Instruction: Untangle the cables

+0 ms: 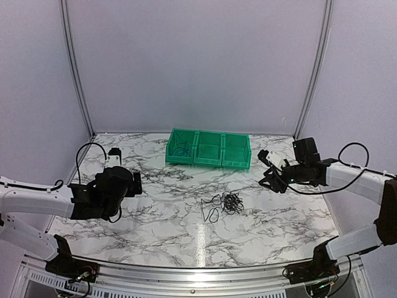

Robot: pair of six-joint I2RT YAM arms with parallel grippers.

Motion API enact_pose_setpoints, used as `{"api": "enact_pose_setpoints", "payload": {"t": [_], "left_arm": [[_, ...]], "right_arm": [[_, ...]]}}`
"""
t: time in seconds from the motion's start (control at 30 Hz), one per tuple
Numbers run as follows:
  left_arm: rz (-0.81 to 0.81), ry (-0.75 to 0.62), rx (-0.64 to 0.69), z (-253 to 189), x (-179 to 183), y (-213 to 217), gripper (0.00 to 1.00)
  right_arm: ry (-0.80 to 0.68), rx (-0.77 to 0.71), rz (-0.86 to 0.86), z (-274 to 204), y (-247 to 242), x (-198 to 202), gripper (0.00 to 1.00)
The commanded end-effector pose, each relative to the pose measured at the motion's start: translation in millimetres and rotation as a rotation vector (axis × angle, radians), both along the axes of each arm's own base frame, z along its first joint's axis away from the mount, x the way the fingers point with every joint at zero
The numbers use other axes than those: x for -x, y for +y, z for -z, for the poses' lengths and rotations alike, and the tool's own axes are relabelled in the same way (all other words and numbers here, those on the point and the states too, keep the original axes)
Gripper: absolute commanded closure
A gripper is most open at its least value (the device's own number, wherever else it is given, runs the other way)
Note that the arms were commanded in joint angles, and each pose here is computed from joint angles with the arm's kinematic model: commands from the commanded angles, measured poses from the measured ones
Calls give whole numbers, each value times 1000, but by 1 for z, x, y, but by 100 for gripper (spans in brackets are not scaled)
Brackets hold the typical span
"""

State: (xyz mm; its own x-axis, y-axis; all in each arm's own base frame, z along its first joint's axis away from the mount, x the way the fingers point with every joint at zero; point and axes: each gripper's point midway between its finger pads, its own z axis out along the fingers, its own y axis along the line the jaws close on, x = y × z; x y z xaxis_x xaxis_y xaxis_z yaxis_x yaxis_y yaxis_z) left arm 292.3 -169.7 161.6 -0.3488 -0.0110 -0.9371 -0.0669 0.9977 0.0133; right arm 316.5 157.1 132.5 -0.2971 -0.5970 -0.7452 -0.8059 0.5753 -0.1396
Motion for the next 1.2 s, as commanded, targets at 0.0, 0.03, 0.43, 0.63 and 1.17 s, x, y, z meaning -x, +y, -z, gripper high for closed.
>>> {"api": "enact_pose_setpoints", "payload": {"t": [0.0,0.03,0.43,0.63,1.17], "left_arm": [[-147,-72,-44,-10,-13,8,1],[-73,-36,-108,-7,-16,-5,1],[12,-116,13,-64,-36,-39,1],[-29,-114,-22,-64,-49,-49,1],[384,16,67,-51,-39,-130,1]], "right_arm": [[16,25,-53,1,15,3,54],[15,24,-59,0,17,4,54],[-7,20,-66,-4,20,7,54],[12,20,-64,0,21,7,54],[29,-27,-100,-8,31,9,53]]}}
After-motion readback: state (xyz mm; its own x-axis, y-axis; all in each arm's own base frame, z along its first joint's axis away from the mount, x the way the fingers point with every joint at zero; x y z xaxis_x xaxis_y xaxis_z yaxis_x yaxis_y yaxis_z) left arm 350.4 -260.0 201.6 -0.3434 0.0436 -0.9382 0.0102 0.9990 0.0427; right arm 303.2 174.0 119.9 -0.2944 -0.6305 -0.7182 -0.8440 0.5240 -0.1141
